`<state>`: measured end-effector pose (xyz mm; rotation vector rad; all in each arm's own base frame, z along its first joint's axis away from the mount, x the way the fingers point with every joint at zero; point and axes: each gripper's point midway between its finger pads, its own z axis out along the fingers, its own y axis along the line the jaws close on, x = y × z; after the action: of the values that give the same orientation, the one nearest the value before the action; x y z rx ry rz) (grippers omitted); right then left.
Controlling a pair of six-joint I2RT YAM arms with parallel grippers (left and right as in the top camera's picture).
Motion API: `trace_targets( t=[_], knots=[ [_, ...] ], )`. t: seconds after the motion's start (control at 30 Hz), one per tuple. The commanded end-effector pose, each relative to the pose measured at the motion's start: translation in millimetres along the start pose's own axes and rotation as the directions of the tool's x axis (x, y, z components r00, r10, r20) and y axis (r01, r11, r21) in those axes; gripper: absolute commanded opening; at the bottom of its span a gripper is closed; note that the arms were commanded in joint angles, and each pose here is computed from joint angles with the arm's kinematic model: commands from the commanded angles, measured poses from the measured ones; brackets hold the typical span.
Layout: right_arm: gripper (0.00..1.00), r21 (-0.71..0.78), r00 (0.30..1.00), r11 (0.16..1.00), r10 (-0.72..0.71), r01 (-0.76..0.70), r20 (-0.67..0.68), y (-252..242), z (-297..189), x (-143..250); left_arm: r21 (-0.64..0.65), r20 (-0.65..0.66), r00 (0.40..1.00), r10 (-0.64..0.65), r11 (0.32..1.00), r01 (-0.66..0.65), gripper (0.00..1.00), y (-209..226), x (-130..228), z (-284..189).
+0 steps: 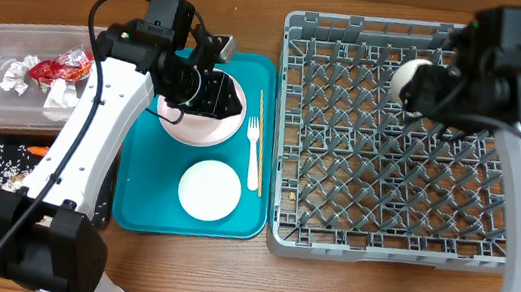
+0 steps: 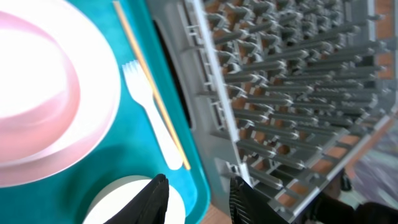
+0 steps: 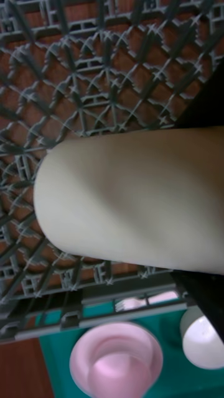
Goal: Sort waste into correct bins and load items into the dishwasher
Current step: 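Carry the cup with the right gripper to the back of the dish rack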
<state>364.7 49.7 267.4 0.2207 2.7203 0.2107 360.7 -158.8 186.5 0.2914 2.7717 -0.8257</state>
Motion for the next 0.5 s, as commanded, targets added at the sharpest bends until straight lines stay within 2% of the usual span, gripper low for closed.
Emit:
trace_targets(
  t=[0.0,0.2,0.3,0.47],
  knots=[
    [0.25,0.076,0.999,0.997,-0.028,0.03,-0.026,1,18,-14,-0.078,-0.008,0.998,-0.06,0.995,0.059,0.35,15,4,1],
    [0.25,0.088,0.987,0.992,-0.081,0.094,-0.135,11,66,-10,-0.087,-0.016,0.998,-0.065,0.994,0.063,0.36,17,6,0],
    [0.25,0.07,0.979,0.985,-0.145,0.156,-0.142,28,93,-13,-0.087,-0.016,0.998,-0.065,0.994,0.063,0.36,17,6,0],
    [0.25,0.051,0.971,0.979,-0.19,0.199,-0.143,44,106,-12,-0.088,-0.019,0.998,-0.066,0.994,0.064,0.36,17,7,1]
  ],
)
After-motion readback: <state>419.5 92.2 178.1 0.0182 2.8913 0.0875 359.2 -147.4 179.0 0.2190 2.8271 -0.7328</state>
